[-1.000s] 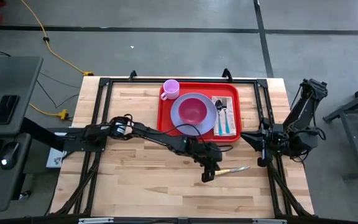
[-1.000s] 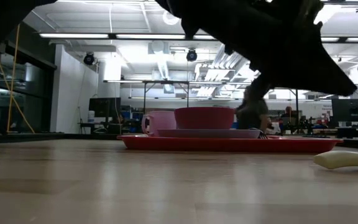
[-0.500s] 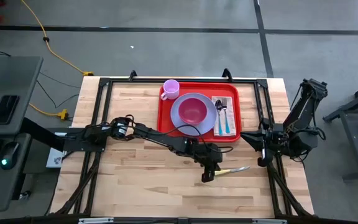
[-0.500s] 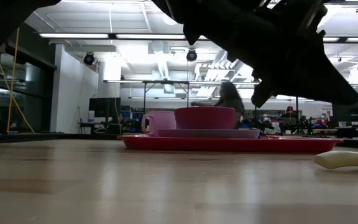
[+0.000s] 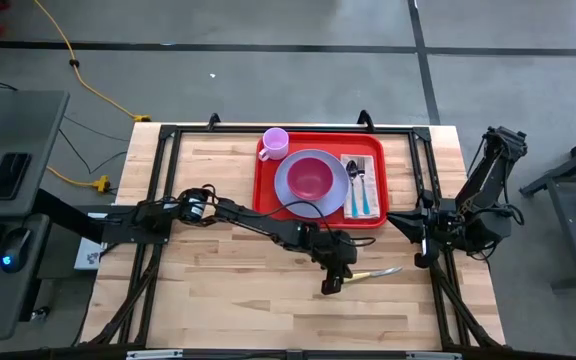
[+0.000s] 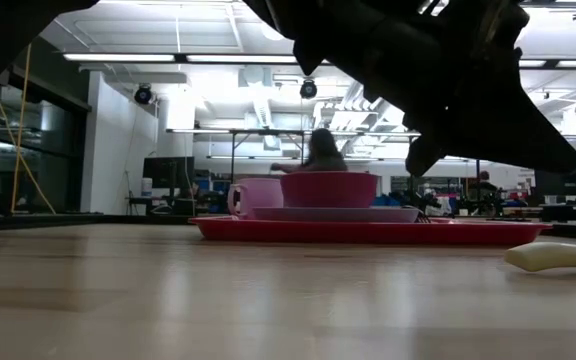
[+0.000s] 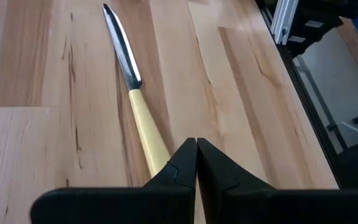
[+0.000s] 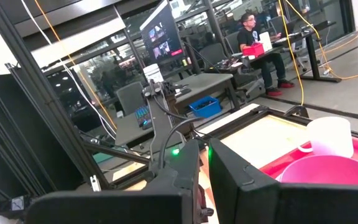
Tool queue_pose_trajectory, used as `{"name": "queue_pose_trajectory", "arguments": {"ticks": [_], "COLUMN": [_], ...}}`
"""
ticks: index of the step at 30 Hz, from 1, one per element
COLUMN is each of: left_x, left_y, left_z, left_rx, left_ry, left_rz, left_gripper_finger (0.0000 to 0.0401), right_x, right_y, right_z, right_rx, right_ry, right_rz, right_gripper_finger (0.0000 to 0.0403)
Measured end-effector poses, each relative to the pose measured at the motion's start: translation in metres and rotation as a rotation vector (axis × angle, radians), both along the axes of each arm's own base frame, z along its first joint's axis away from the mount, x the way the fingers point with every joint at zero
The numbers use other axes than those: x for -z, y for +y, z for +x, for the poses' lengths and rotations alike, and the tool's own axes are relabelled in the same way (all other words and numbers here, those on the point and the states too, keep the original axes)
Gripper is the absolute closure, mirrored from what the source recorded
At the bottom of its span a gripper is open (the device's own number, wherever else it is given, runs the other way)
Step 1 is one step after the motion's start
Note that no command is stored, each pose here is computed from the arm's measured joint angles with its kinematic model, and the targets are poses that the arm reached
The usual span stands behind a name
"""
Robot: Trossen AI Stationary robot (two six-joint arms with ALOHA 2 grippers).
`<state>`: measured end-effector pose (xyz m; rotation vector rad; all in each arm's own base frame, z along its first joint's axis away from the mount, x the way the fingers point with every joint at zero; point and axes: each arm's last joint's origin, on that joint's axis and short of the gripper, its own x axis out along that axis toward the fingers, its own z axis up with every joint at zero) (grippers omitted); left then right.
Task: Set up tray
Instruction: Put the knife to the right of the blue fork on the white napkin on the serving tray
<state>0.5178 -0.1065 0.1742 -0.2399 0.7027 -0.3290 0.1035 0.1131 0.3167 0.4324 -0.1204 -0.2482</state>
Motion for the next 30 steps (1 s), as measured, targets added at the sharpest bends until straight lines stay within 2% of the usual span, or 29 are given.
{"name": "queue_pose_trajectory", "arguments": {"ticks": [3, 5, 13, 16, 23, 28, 30], "left_x": [0.000, 0.000, 0.001, 0.001, 0.001, 0.020, 0.022], "left_y": [0.001, 0.004, 0.006, 0.005, -0.007, -0.013, -0.013], "left_z": [0.000, 0.001, 0.001, 0.000, -0.002, -0.002, 0.000], "left_rx": [-0.003, -0.017, -0.086, -0.068, -0.024, -0.016, -0.024], "left_ry": [-0.001, 0.005, 0.014, 0.017, 0.010, 0.065, 0.047], "left_rz": [0.000, -0.004, 0.029, 0.015, 0.017, 0.010, 0.012], "left_gripper_finger": [0.0353, 0.0335, 0.0210, 0.0181, 0.0167, 0.0167, 0.0167], "right_x": [0.000, 0.000, 0.000, 0.000, 0.000, 0.000, 0.000], "right_y": [0.000, 0.000, 0.000, 0.000, 0.000, 0.000, 0.000], "right_z": [0.000, 0.000, 0.000, 0.000, 0.000, 0.000, 0.000], "right_rx": [0.000, 0.000, 0.000, 0.000, 0.000, 0.001, 0.001], "right_ry": [0.000, 0.000, 0.001, 0.001, 0.001, 0.002, 0.003], "right_rz": [0.000, 0.000, -0.003, -0.003, -0.003, -0.004, -0.006], "right_gripper_finger": [0.0386, 0.0386, 0.0386, 0.0387, 0.0386, 0.0386, 0.0387]}}
